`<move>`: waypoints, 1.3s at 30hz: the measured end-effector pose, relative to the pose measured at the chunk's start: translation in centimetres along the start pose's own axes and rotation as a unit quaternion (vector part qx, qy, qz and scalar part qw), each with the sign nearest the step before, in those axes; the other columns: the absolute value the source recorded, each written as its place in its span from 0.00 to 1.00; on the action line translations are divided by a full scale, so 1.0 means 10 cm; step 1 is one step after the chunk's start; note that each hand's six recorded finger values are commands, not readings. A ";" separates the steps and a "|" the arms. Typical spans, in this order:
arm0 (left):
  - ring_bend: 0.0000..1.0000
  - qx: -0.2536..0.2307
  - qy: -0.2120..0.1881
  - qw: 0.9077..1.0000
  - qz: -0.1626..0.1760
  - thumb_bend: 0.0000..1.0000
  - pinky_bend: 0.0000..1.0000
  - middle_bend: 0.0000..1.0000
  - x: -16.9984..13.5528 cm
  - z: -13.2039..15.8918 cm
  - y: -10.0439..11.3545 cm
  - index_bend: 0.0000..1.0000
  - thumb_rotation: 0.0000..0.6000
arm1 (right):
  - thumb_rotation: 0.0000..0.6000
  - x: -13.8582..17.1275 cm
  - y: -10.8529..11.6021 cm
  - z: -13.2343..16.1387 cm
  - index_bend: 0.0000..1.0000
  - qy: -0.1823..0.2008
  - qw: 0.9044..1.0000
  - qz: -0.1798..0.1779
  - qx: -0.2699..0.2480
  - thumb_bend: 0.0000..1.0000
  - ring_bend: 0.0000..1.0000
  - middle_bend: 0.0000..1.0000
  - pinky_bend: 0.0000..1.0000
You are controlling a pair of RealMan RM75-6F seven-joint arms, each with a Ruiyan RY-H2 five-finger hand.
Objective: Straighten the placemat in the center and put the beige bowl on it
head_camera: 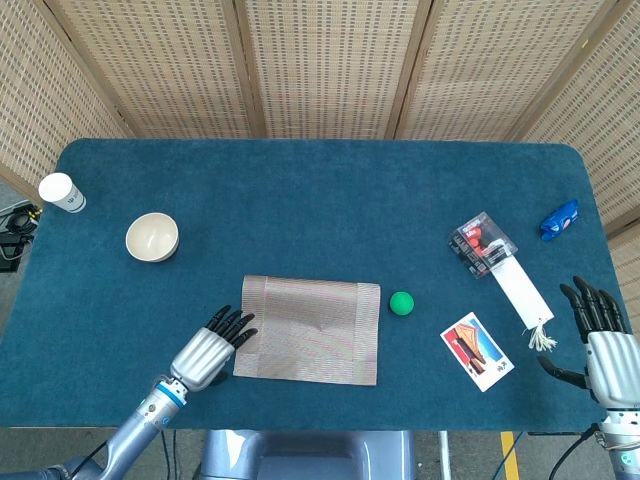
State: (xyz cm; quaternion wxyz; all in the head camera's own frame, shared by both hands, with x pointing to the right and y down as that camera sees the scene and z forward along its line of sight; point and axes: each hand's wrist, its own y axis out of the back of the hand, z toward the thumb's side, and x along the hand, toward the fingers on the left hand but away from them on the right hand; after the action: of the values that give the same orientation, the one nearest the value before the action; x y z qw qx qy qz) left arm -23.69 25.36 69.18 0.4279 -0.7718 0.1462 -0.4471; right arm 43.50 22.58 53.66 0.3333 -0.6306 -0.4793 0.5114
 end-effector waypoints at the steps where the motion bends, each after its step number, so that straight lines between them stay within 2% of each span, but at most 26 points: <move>1: 0.00 0.001 -0.001 1.000 0.000 0.19 0.00 0.00 0.01 0.01 -0.01 0.15 1.00 | 1.00 0.00 0.00 0.00 0.07 0.000 1.000 -0.001 -0.001 0.14 0.00 0.00 0.00; 8: 0.00 0.003 -0.001 1.000 -0.003 0.21 0.00 0.00 0.05 0.05 -0.04 0.15 1.00 | 1.00 0.00 0.01 0.00 0.07 0.000 1.000 -0.001 -0.005 0.14 0.00 0.00 0.00; 16: 0.00 0.001 -0.003 1.000 -0.003 0.30 0.00 0.00 0.09 0.10 -0.07 0.16 1.00 | 1.00 0.00 0.02 -0.01 0.07 0.000 1.000 -0.002 -0.008 0.14 0.00 0.00 0.00; 20: 0.00 -0.007 -0.005 1.000 0.001 0.32 0.00 0.00 0.10 0.13 -0.06 0.17 1.00 | 1.00 0.00 0.02 -0.01 0.07 -0.001 1.000 0.000 -0.009 0.14 0.00 0.00 0.00; 27: 0.00 -0.009 -0.006 1.000 0.004 0.42 0.00 0.00 0.15 0.16 -0.07 0.19 1.00 | 1.00 0.00 0.03 -0.01 0.07 -0.001 1.000 -0.002 -0.012 0.14 0.00 0.00 0.00; 34: 0.00 -0.018 -0.006 1.000 0.014 0.43 0.00 0.00 0.18 0.20 -0.04 0.22 1.00 | 1.00 0.00 0.02 -0.01 0.07 -0.001 1.000 0.000 -0.011 0.14 0.00 0.00 0.00; 39: 0.00 -0.021 -0.006 1.000 0.015 0.52 0.00 0.00 0.20 0.21 -0.05 0.25 1.00 | 1.00 0.00 0.02 -0.01 0.07 0.000 1.000 0.000 -0.011 0.14 0.00 0.00 0.00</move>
State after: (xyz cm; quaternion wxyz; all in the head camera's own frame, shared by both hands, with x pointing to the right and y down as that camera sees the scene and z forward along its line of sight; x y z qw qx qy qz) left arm -20.98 25.53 70.17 0.4188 -0.7811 0.1644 -0.4330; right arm 43.60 22.49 53.51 0.3261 -0.6341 -0.4851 0.5061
